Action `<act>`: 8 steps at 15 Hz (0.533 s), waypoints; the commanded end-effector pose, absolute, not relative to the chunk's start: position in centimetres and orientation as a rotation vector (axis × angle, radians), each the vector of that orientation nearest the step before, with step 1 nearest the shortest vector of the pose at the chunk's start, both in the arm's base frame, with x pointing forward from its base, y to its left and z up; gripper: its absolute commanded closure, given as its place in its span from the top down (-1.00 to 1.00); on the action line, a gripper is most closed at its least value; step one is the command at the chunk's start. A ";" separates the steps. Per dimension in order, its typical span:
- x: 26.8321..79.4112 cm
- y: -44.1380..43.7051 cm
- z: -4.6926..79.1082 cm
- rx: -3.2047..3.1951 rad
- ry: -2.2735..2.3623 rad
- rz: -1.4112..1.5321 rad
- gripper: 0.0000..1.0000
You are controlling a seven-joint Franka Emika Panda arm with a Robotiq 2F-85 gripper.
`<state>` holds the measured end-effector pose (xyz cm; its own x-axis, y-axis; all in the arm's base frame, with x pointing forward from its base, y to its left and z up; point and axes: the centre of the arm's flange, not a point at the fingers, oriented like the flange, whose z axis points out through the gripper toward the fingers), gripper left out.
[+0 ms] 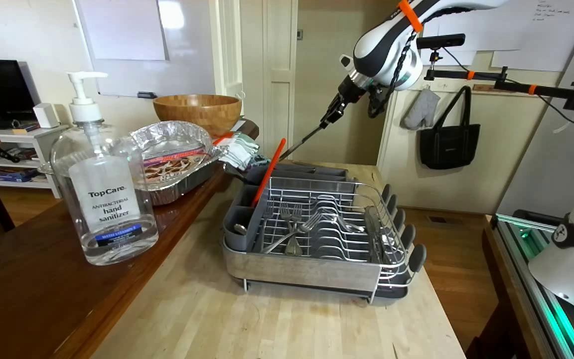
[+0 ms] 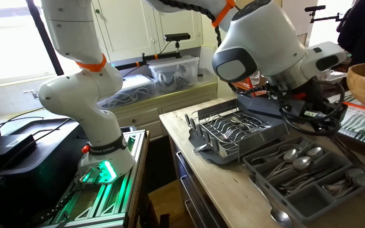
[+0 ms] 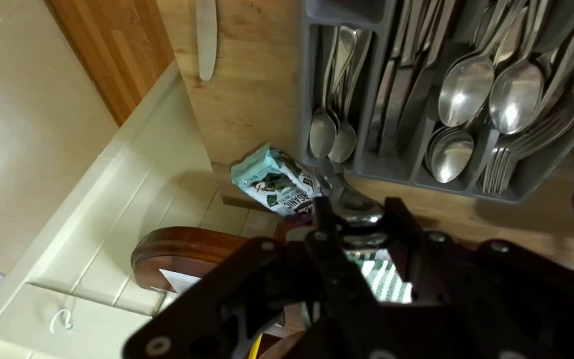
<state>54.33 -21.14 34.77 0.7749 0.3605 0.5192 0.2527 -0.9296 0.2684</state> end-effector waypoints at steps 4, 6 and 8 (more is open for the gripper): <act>54.7 -21.1 34.5 2.792 0.461 0.869 -0.85; 54.8 -21.4 34.4 2.795 0.457 0.857 -0.85; 54.7 -21.8 34.6 2.794 0.464 0.860 -0.85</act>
<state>54.32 -21.32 34.10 0.7831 0.3495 0.5145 0.2473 -0.9340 0.2581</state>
